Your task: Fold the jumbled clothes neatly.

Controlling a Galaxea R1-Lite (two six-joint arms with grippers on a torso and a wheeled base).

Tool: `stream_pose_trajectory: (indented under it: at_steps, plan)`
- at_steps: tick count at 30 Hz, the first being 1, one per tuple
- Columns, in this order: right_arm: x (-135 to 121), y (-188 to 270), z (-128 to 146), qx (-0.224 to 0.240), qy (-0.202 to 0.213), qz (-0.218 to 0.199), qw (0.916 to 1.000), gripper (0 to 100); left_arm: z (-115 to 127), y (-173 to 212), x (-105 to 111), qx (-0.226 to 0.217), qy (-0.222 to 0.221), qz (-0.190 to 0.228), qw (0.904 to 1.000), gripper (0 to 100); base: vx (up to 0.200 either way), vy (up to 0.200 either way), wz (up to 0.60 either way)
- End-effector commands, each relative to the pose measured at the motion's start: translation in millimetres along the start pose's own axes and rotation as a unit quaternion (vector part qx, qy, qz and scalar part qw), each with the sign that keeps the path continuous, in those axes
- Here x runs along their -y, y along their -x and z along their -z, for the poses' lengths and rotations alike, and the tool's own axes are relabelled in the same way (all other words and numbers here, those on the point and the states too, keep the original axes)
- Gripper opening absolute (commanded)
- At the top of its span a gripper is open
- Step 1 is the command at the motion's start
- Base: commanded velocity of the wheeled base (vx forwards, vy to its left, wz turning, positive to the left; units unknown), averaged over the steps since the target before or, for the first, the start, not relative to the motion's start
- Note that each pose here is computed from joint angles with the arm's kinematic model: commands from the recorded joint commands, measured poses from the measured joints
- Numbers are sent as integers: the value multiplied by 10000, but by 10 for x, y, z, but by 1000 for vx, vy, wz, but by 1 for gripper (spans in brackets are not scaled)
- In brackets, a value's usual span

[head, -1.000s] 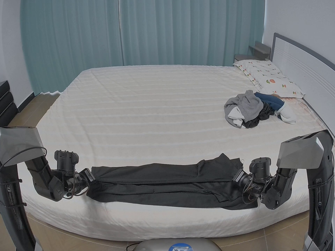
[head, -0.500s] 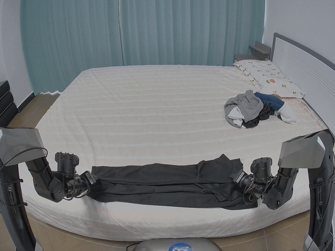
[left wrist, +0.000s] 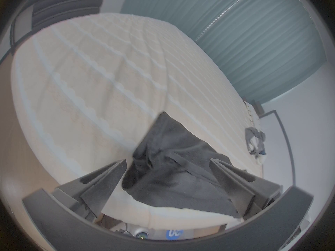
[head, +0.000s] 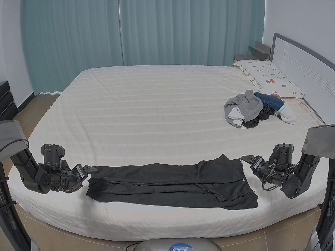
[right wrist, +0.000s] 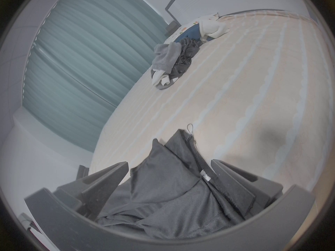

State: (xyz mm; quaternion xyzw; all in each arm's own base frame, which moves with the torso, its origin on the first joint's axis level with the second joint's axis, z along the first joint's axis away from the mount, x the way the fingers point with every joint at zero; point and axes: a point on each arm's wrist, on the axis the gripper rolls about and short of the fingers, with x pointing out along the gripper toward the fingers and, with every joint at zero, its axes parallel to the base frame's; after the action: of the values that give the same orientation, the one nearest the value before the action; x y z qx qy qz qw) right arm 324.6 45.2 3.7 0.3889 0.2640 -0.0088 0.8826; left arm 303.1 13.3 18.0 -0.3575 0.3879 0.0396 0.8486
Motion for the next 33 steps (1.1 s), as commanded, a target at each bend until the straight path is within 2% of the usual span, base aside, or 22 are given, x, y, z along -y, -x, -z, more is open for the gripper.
stream_pose_trajectory:
  at_steps: [1, 4, 8, 10, 23, 24, 33]
  plan:
    - [128, -10, -146, -7, -339, -37, 9994, 100, -7, 43, -14, -284, 70, 213, 9993, 100, 0, 0, 0]
    - [180, -25, -199, -106, -596, -121, 9981, 100, 46, 55, -46, -512, 99, 253, 9983, 100, 0, 0, 0]
    - [260, -77, -150, -406, -811, -175, 9957, 100, 152, 28, -125, -705, -210, 150, 9972, 100, 0, 0, 0]
    - [290, -111, -128, -445, -822, -140, 9955, 100, 176, 23, -151, -759, -325, 115, 9965, 100, 0, 0, 0]
    - [318, -143, -85, -521, -827, -92, 9952, 100, 203, -146, -215, -825, -357, -97, 9959, 100, 0, 0, 0]
    - [316, -144, -80, -531, -825, -90, 9951, 100, 208, -155, -213, -806, -371, -147, 9959, 0, 0, 0, 0]
    - [311, -142, -85, -522, -822, -101, 9952, 100, 246, -178, -241, -585, -507, -613, 9951, 0, 0, 0, 0]
